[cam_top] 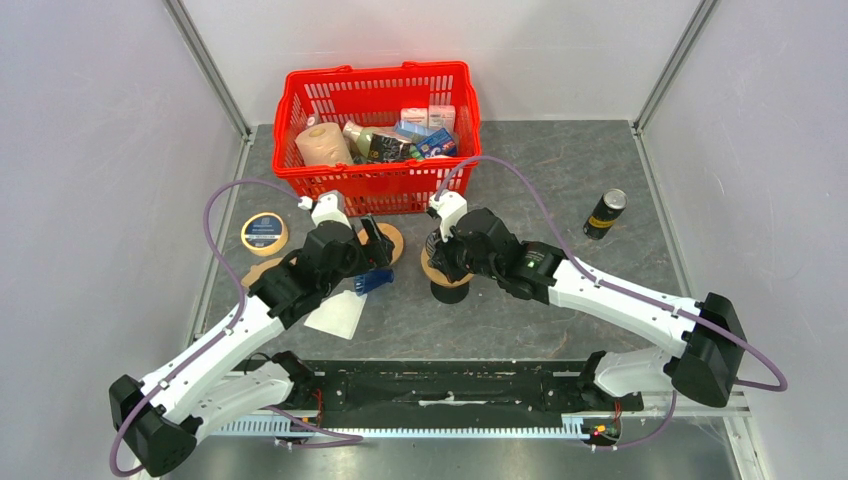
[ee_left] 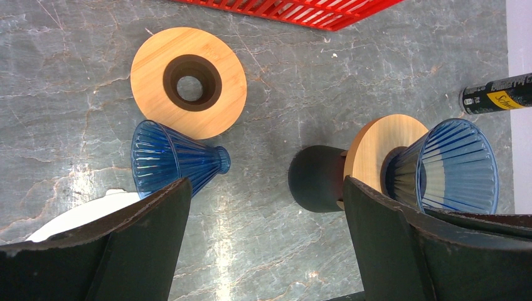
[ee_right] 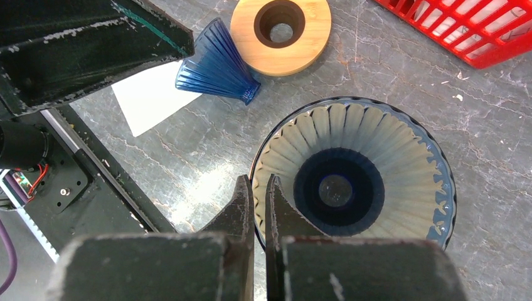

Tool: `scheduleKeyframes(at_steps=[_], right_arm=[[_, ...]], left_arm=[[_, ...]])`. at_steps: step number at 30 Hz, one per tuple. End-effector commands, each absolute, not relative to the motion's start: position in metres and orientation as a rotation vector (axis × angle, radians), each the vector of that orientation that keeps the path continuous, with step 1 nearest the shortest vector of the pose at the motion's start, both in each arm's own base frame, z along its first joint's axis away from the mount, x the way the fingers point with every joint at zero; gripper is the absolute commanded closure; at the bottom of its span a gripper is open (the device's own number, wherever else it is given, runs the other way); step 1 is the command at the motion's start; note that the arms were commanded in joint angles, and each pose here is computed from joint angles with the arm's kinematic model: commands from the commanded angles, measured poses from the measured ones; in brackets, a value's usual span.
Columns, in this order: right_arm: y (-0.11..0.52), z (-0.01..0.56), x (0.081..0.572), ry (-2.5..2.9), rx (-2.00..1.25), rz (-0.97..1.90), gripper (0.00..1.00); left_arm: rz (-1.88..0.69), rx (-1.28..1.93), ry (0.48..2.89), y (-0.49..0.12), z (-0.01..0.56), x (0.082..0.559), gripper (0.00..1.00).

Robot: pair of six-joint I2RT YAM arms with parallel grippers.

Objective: Place the coffee filter in the dripper

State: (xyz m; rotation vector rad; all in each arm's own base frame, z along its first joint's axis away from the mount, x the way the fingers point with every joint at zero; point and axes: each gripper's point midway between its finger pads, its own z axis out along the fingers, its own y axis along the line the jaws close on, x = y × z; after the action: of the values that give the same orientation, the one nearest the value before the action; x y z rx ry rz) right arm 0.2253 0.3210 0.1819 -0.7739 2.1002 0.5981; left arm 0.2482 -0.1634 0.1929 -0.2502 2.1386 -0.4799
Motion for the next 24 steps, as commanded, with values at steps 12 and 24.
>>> scheduleKeyframes(at_steps=[12,24], right_arm=[[0.253,0.090,0.167,2.594,-0.914,0.305,0.99],[0.262,0.117,0.183,2.516,-0.884,0.301,0.84]], left_arm=[[-0.483,-0.277,2.071,-0.155,0.213,0.250,0.04],[-0.487,-0.276,2.052,-0.154,0.222,0.250,0.04]])
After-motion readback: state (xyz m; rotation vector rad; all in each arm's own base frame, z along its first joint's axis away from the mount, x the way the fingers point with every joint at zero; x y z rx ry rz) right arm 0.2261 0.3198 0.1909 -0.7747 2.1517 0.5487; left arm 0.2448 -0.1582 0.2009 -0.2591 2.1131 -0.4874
